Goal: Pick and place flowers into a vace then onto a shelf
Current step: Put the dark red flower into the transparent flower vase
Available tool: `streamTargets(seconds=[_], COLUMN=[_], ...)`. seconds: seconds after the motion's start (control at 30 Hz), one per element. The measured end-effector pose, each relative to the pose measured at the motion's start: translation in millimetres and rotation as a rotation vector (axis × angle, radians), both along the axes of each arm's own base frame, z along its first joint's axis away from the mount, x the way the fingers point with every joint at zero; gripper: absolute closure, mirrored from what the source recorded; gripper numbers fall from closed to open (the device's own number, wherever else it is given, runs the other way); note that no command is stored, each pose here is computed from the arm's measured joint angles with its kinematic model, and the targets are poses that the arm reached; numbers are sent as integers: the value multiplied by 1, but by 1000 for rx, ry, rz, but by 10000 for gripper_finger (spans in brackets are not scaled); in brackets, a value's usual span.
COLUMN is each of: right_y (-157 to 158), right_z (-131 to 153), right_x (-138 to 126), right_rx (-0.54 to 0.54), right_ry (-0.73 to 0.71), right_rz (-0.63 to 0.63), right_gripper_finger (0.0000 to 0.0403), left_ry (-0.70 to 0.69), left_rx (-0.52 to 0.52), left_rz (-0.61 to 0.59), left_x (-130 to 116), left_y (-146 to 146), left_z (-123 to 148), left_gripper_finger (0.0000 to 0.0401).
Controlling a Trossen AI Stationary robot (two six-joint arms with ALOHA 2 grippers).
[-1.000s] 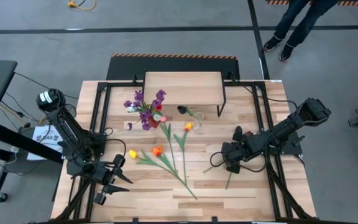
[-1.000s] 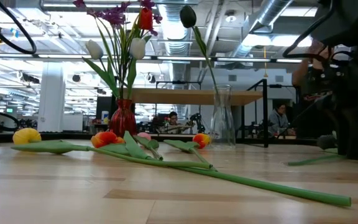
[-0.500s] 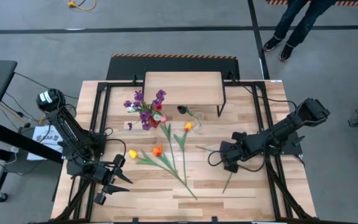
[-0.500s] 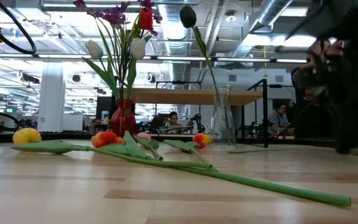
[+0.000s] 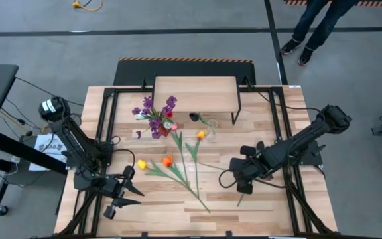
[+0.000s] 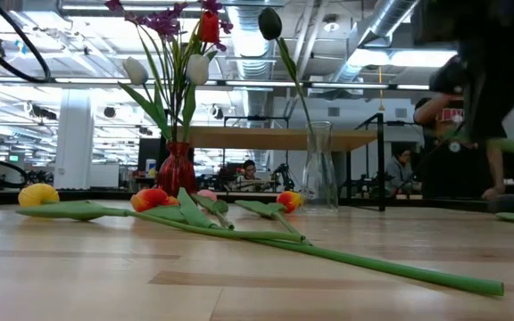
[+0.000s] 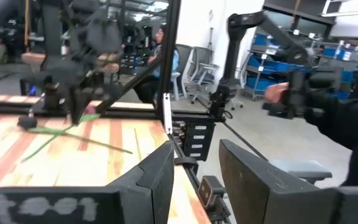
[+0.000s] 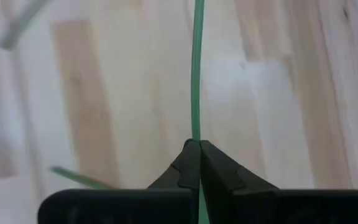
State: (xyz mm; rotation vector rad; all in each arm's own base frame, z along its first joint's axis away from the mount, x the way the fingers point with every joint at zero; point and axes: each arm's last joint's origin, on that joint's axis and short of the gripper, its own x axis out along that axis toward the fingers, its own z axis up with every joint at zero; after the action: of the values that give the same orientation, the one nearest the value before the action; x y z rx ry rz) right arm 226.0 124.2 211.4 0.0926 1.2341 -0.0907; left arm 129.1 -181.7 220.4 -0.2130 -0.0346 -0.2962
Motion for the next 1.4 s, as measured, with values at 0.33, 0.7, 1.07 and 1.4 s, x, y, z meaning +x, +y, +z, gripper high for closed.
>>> streamTargets(seconds=[0.33,0.7,1.07,1.4], right_y=[37,77,118,132], right_z=[-4,-5,24,40], right_x=[44,101,117,124], right_rx=[34,-76,-217,-260], right_ry=[82,249,295,222], right_rz=[131,317,408,437], right_gripper_finger=[403,403,403,403], left_ry=[35,169,370,412], left_rx=[27,134,95,35], left_rz=[54,170,174,137], left_x=[40,101,136,144], left_y=[-18,-38,-42,-34], left_z=[-9,-25,-35,-35], left_gripper_finger=[285,285,285,285])
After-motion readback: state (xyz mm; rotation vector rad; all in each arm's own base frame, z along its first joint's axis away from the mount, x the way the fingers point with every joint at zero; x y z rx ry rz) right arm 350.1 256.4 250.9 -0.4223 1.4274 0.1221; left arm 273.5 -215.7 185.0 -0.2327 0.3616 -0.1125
